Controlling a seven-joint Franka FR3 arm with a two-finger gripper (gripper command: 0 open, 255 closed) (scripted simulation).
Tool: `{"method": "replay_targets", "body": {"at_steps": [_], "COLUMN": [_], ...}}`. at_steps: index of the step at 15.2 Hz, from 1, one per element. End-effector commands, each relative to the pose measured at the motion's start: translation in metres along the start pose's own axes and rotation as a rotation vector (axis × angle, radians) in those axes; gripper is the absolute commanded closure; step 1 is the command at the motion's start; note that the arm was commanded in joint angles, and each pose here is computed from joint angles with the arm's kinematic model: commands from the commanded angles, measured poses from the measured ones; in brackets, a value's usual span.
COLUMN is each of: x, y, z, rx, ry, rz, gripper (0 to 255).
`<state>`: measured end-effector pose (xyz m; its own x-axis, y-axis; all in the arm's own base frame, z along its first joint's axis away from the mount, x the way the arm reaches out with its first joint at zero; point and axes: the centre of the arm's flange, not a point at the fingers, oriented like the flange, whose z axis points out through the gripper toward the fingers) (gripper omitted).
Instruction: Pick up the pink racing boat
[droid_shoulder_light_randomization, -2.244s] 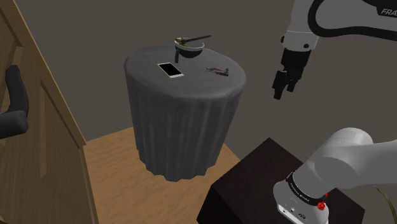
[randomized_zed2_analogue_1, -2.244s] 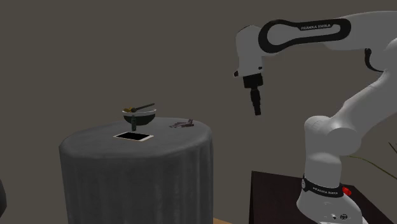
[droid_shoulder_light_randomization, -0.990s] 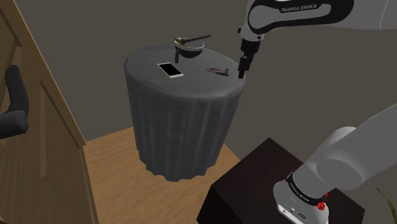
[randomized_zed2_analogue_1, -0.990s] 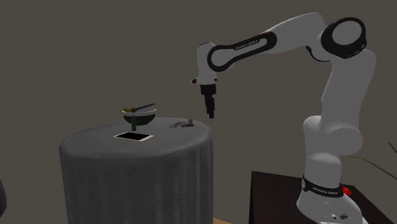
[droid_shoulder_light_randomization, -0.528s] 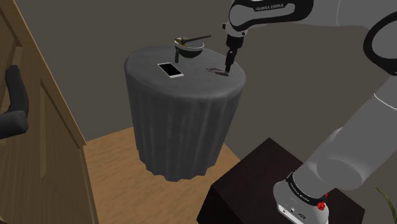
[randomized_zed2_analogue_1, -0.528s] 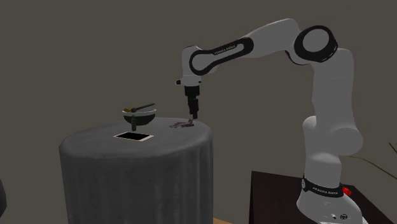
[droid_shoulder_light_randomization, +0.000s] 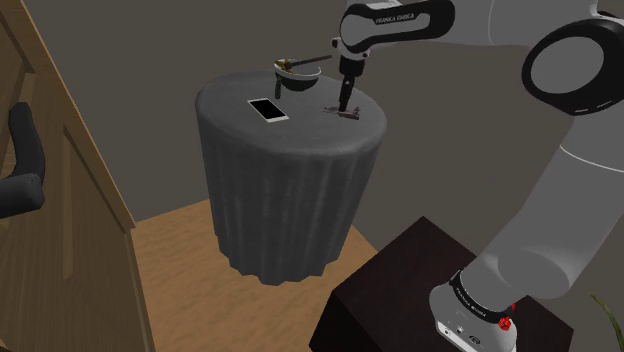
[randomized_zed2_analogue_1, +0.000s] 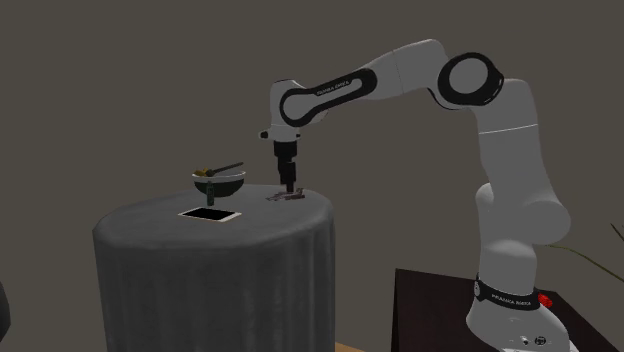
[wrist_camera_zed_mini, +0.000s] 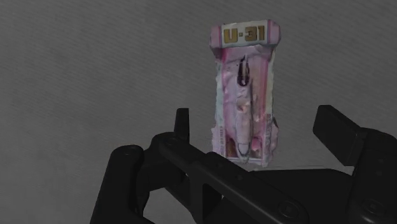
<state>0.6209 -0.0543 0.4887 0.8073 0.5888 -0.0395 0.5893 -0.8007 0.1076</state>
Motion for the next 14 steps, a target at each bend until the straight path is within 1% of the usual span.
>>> {"method": "replay_targets", "body": {"at_steps": [1, 3, 5, 6, 14], "x": [0.001, 0.001, 0.001, 0.001, 0.001], "y": [-0.001, -0.002, -0.002, -0.003, -0.003], "z": [0.010, 0.021, 0.024, 0.024, 0.024], "rx": [0.000, 0.000, 0.000, 0.000, 0.000], "ry": [0.001, 0.001, 0.001, 0.001, 0.001], "rz": [-0.001, -0.001, -0.001, -0.001, -0.001], "gripper": [0, 0, 0, 255, 255]}}
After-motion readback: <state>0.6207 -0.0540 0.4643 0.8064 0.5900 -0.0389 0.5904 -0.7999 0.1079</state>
